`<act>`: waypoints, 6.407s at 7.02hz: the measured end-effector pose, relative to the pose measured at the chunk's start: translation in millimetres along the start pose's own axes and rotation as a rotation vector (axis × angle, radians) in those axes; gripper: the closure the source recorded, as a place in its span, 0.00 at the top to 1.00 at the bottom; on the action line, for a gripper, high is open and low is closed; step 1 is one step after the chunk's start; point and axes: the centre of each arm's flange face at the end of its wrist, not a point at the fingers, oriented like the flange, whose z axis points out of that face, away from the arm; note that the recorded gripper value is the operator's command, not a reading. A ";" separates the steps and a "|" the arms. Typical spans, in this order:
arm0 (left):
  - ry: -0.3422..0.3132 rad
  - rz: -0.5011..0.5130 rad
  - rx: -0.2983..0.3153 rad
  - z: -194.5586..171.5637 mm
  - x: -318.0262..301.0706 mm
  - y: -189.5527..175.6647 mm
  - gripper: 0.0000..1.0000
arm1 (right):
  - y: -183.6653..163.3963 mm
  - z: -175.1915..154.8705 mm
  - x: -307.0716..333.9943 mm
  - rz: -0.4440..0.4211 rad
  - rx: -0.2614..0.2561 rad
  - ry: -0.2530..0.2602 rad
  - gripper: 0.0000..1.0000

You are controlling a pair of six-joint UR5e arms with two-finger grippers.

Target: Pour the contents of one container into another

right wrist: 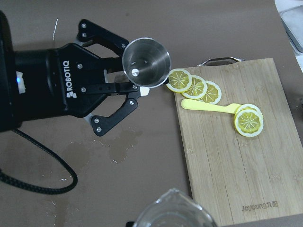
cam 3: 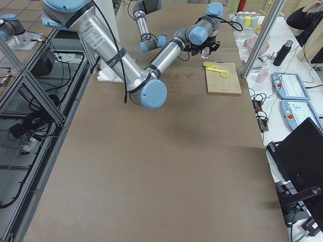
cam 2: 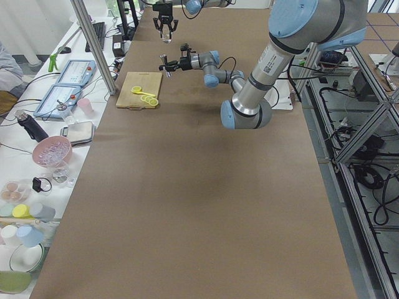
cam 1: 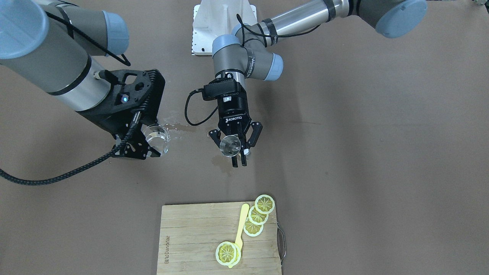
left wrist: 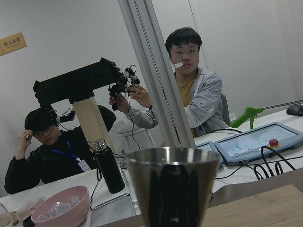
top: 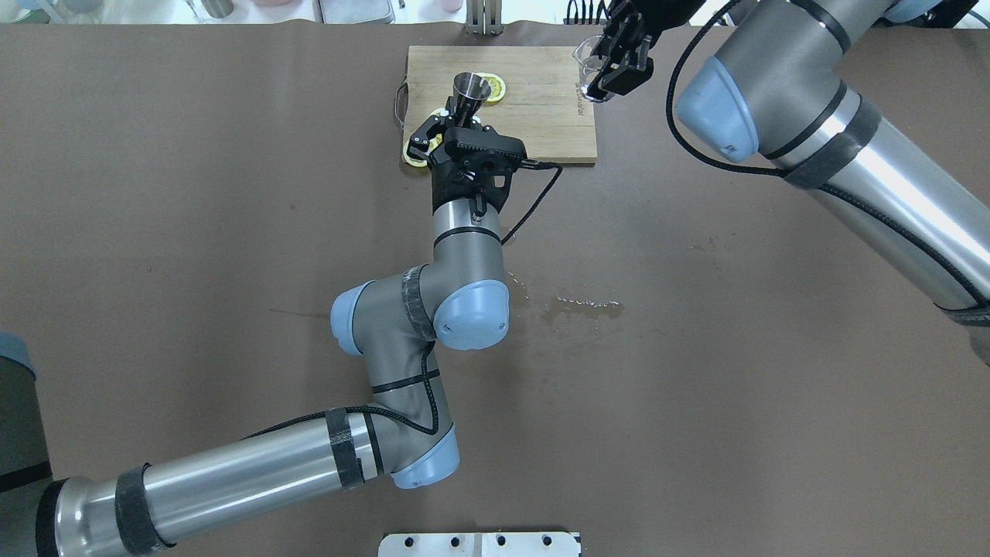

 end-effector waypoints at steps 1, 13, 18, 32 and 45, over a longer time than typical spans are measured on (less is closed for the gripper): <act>0.000 0.001 0.000 0.1 -2.4 2.4 0.00 | -14.6 1.9 -1.4 -0.014 -0.011 0.004 0.00; 0.012 -0.022 0.011 -2.7 -21.9 19.4 0.00 | -130.8 63.0 -9.0 -0.132 -0.211 -0.018 0.00; 0.016 -0.019 0.008 -3.7 -21.1 18.3 0.00 | -150.2 59.3 -3.6 -0.191 -0.290 -0.055 0.00; 0.015 -0.011 0.005 -2.3 -20.7 21.3 0.00 | -206.5 82.3 -1.6 -0.255 -0.625 -0.149 0.00; 0.010 -0.003 0.003 0.1 -21.0 24.7 0.00 | -228.7 92.2 -19.1 -0.407 -0.831 -0.204 0.00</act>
